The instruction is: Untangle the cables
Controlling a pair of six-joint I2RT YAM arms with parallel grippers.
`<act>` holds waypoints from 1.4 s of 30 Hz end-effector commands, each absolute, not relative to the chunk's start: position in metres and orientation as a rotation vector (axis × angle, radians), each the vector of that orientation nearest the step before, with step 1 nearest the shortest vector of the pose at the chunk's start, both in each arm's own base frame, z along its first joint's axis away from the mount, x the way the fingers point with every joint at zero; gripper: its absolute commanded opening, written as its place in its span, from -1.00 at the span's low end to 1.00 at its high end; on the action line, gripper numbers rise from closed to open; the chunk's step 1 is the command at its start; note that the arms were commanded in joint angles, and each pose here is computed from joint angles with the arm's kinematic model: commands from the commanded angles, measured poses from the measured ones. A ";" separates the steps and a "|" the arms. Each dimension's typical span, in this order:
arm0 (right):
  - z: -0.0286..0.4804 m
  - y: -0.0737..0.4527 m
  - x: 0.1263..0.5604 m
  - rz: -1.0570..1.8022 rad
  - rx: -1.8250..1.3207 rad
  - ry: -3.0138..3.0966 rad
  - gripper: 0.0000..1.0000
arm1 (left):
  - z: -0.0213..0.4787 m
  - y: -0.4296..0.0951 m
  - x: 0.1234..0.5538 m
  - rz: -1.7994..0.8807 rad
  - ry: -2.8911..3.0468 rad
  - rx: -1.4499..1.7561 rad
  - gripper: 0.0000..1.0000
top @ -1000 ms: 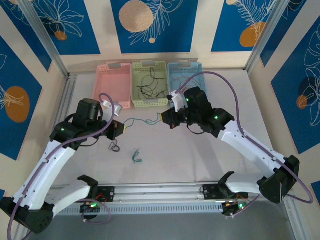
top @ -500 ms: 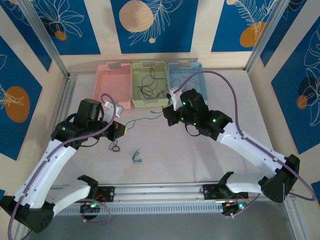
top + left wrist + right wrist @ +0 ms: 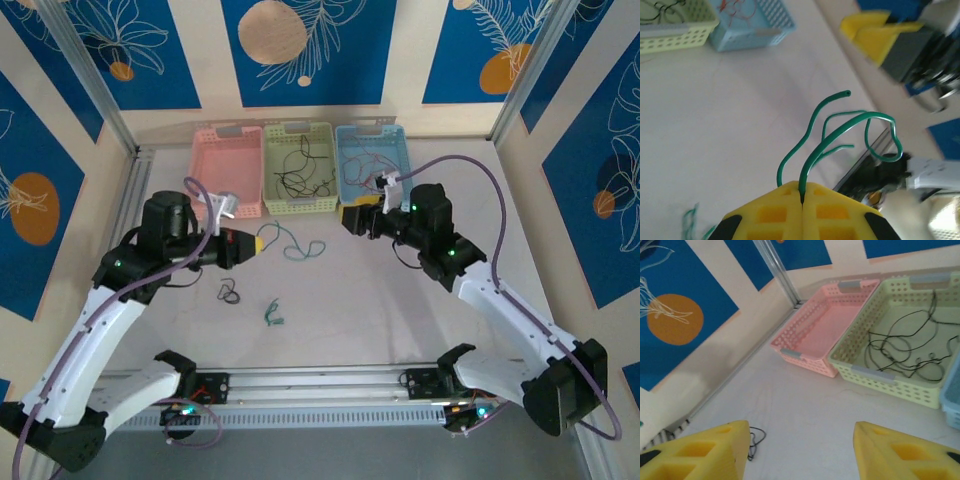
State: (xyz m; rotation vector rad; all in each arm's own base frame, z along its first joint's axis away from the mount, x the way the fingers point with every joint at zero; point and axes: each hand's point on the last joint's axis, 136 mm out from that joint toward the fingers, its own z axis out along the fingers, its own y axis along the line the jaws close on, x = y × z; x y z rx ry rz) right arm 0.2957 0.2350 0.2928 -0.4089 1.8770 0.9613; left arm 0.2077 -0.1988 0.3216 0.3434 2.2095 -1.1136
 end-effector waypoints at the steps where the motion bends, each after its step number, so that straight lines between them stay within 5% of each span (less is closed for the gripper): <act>1: 0.312 0.250 0.272 1.151 -0.490 1.726 0.13 | 0.362 -0.206 0.211 -1.298 2.071 0.204 -1.00; 14: 0.344 0.278 0.231 1.337 -0.585 1.449 0.26 | 0.395 -0.213 0.222 -1.573 1.901 -0.015 -1.00; 26: 0.388 0.292 0.246 1.484 -0.462 1.387 0.27 | 0.394 -0.215 0.217 -1.598 1.902 0.009 -1.00; 33: 0.390 0.298 0.262 1.499 -0.406 1.405 -0.06 | 0.395 -0.217 0.214 -1.618 1.897 0.029 -1.00; 39: 0.386 0.303 0.263 1.467 -0.459 1.421 -0.97 | 0.389 -0.215 0.213 -1.586 1.917 0.033 -1.00; 42: 0.365 0.298 0.274 1.275 -0.498 1.496 -1.00 | 0.388 -0.213 0.212 -1.541 1.935 0.053 -1.00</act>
